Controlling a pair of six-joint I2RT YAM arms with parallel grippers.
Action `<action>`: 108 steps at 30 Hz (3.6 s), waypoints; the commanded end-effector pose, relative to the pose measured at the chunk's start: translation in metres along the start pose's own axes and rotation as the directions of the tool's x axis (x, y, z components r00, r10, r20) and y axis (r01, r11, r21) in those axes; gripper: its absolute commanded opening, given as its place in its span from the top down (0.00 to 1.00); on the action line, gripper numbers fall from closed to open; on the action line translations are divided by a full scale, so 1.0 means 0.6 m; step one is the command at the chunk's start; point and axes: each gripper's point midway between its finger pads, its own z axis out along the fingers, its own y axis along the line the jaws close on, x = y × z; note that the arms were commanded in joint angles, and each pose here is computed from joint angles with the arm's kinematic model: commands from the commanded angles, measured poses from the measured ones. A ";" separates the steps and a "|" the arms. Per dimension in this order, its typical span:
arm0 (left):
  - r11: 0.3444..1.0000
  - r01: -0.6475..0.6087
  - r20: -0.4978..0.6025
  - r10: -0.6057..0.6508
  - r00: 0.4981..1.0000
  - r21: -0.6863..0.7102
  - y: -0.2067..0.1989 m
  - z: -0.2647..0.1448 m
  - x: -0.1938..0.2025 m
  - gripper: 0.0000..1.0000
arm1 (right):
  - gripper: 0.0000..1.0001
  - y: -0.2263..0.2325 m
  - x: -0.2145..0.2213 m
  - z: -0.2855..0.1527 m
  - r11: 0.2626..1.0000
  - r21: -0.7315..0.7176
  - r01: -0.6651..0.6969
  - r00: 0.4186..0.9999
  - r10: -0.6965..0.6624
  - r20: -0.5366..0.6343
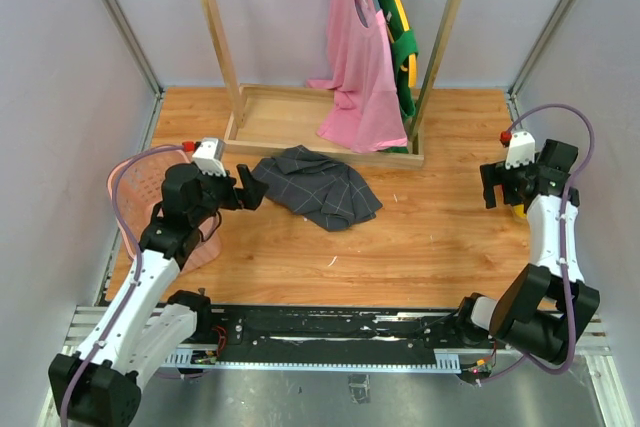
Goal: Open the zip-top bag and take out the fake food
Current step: Move the zipper food storage bag to the center of the board.
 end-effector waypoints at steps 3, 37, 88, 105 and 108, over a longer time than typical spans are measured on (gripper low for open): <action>0.999 0.023 0.016 -0.022 1.000 -0.028 0.025 0.006 -0.011 0.01 | 0.02 -0.033 0.014 -0.006 0.993 0.113 -0.018 1.000 0.020 -0.018; 0.995 0.047 -0.118 -0.057 0.991 -0.086 0.068 0.047 0.038 0.01 | 0.02 -0.119 0.022 0.026 0.778 0.625 0.061 0.975 0.086 -0.202; 0.996 -0.040 0.076 0.034 0.997 0.077 0.002 0.001 -0.021 0.01 | 0.63 0.041 0.063 0.051 0.987 -0.001 -0.158 0.954 0.153 -0.257; 0.998 -0.042 0.065 0.039 0.997 0.045 0.013 0.005 -0.017 0.01 | 0.02 0.136 -0.054 -0.039 0.968 -0.184 0.170 0.976 -0.140 0.165; 0.998 -0.044 0.069 0.041 0.997 0.042 0.013 0.004 -0.019 0.01 | 0.02 0.102 -0.052 -0.036 0.991 -0.081 0.109 0.985 -0.096 0.145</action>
